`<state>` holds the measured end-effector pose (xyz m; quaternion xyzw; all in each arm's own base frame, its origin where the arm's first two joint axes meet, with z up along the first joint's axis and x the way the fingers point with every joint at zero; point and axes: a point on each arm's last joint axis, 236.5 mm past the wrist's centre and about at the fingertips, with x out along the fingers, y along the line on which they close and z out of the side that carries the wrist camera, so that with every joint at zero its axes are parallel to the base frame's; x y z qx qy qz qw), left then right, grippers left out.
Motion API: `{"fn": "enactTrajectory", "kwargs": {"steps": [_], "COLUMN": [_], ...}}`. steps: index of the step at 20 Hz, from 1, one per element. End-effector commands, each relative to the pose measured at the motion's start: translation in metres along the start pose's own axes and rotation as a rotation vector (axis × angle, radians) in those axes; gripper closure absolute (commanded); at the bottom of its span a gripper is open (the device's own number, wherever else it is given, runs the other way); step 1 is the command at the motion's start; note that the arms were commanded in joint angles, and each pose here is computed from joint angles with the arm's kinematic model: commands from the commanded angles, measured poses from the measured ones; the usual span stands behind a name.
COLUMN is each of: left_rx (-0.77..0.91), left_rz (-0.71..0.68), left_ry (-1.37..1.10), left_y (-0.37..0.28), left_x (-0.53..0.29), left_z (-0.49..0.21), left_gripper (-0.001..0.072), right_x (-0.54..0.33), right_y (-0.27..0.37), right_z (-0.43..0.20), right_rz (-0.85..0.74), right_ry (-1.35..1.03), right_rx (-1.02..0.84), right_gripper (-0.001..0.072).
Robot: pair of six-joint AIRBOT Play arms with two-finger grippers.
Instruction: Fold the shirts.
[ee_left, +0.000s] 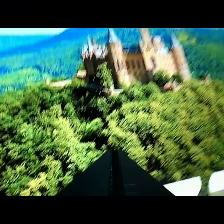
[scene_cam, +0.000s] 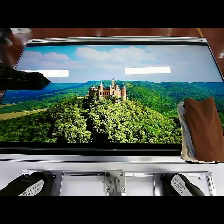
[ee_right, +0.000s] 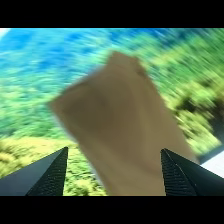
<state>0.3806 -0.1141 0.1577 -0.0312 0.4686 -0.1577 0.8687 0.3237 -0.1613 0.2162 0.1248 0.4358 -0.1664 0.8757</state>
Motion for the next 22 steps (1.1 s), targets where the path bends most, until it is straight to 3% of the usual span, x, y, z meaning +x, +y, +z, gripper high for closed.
{"fn": "enactTrajectory", "kwargs": {"steps": [1, 2, 6, 22], "left_rx": [0.161, 0.192, 0.157, 0.142], "left_rz": [0.227, 0.236, 0.231, 0.238], "left_ry": [0.415, 0.419, 0.267, 0.271], "left_y": [0.012, 0.006, -0.006, 0.000], "left_x": [0.073, 0.085, 0.095, 0.095], "left_z": [-0.067, -0.066, -0.034, -0.034], "left_gripper": [0.0142, 0.0011, 0.0015, 0.0014], "right_x": [0.023, 0.037, 0.068, 0.073], "right_y": [0.086, 0.104, 0.140, 0.150], "right_z": [-0.023, -0.040, -0.072, -0.077], "right_rz": [0.044, 0.049, 0.077, 0.098], "right_ry": [0.113, 0.184, 0.333, 0.349], "right_rx": [-0.303, -0.340, -0.395, -0.408], "right_gripper": [0.0025, 0.0018, 0.0019, 0.0019]}}
